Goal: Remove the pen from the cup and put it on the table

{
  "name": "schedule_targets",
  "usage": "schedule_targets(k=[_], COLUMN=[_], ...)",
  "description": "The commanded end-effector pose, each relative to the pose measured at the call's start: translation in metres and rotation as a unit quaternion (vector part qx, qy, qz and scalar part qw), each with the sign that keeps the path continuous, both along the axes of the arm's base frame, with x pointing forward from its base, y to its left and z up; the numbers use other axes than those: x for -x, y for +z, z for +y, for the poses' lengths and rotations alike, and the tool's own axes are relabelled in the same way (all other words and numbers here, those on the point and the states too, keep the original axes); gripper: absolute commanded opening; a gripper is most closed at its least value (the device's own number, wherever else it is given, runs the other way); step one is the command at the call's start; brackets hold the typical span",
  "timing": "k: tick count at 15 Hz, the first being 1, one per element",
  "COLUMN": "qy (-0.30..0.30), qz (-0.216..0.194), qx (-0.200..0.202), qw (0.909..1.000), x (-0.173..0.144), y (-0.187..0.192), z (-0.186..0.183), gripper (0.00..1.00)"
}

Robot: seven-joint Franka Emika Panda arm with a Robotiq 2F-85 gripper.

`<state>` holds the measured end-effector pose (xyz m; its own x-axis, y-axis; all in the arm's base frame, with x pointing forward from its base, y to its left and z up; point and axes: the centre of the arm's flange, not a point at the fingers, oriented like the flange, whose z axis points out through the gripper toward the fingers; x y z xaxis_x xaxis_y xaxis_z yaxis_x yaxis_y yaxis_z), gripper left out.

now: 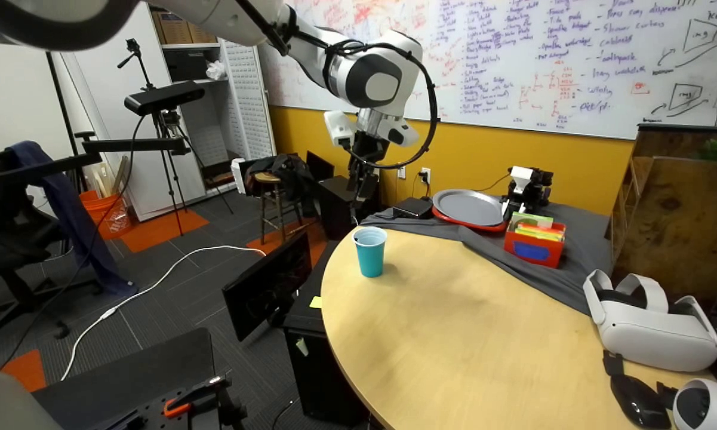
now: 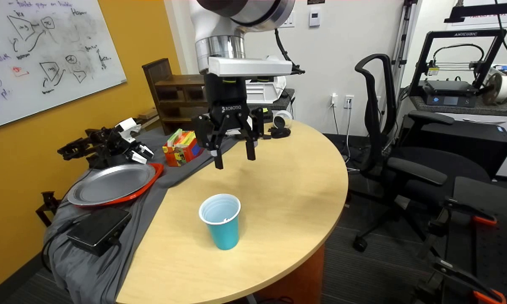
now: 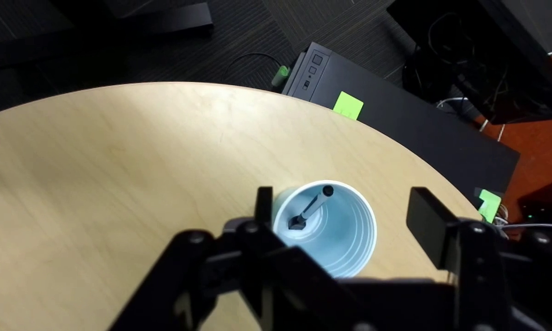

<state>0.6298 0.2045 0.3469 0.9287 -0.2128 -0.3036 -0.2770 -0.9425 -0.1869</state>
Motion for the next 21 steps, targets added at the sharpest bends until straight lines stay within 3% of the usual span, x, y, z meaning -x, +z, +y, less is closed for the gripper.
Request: schedule_targets(k=[1, 7, 13, 15, 19, 21], qy=[-0.005, 0.005, 0.017, 0.025, 0.031, 0.033], qz=[0.013, 0.019, -0.006, -0.015, -0.020, -0.023], qx=[0.003, 0.001, -0.011, -0.015, -0.016, -0.015], qw=[0.9999, 0.9998, 0.9998, 0.9995, 0.9992, 0.9991], x=[-0.011, -0.014, -0.019, -0.022, -0.026, -0.028], y=[-0.011, -0.041, -0.054, -0.058, -0.065, -0.070], z=[0.009, 0.016, 0.018, 0.019, 0.020, 0.020], gripper=[0.76, 0.63, 0.64, 0.61, 0.43, 0.43])
